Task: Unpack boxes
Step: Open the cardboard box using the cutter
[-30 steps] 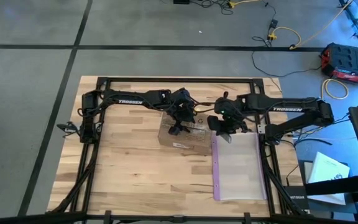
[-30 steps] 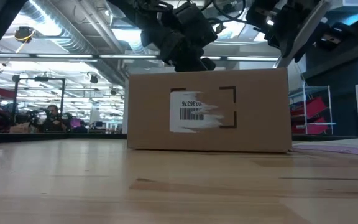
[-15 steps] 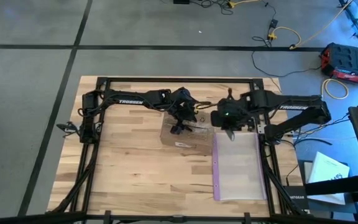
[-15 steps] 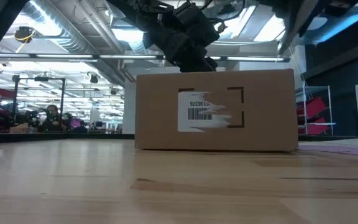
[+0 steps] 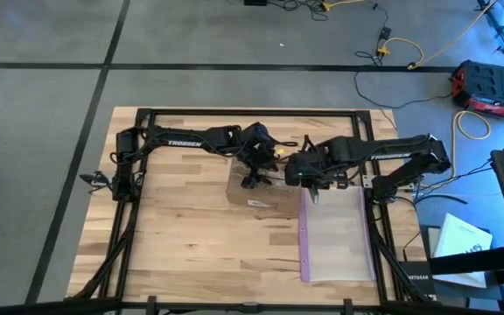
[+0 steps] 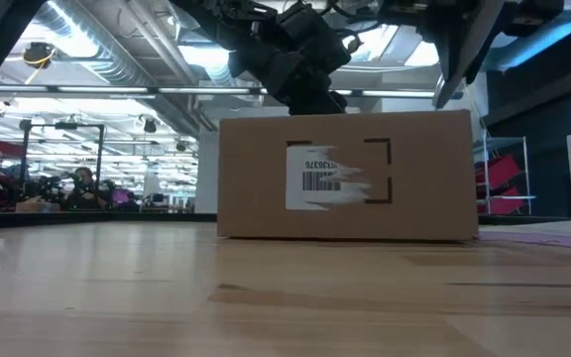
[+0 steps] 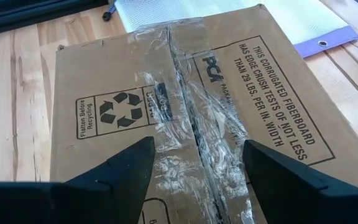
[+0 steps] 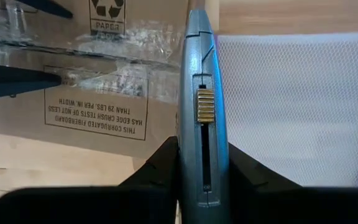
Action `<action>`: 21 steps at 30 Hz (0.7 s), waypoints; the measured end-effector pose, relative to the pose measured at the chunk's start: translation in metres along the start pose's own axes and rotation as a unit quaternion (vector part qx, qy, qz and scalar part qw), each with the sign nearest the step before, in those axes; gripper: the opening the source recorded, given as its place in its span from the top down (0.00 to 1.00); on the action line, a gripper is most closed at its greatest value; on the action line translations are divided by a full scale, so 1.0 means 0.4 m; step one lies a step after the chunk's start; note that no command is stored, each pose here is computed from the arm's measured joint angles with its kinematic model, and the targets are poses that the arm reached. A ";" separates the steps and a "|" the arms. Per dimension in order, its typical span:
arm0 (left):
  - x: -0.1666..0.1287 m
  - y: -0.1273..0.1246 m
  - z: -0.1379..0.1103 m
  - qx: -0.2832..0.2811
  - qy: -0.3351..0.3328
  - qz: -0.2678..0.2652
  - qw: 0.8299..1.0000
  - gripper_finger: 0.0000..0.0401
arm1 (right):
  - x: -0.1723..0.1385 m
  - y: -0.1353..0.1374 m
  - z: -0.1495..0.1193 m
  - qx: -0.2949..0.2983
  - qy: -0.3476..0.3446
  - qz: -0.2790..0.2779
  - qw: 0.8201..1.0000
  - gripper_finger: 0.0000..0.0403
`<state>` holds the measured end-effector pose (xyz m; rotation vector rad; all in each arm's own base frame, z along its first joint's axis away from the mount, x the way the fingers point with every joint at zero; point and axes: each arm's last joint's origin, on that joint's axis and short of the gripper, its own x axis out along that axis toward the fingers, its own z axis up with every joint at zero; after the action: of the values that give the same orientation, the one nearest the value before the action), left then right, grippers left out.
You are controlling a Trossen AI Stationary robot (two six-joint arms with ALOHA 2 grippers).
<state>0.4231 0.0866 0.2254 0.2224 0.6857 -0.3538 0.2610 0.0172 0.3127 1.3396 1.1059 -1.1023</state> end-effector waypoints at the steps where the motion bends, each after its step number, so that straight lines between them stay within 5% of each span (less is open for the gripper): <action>1: 0.000 0.000 0.000 0.000 0.000 0.000 1.000 0.41 | 0.000 0.001 0.003 0.003 0.004 0.002 1.000 0.85; 21: -0.001 0.001 0.002 0.005 -0.003 0.000 1.000 0.41 | 0.013 0.018 0.051 0.000 0.057 0.006 0.998 0.85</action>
<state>0.4234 0.0868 0.2262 0.2302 0.6778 -0.3574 0.2683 -0.0033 0.3077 1.4215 1.1807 -1.0269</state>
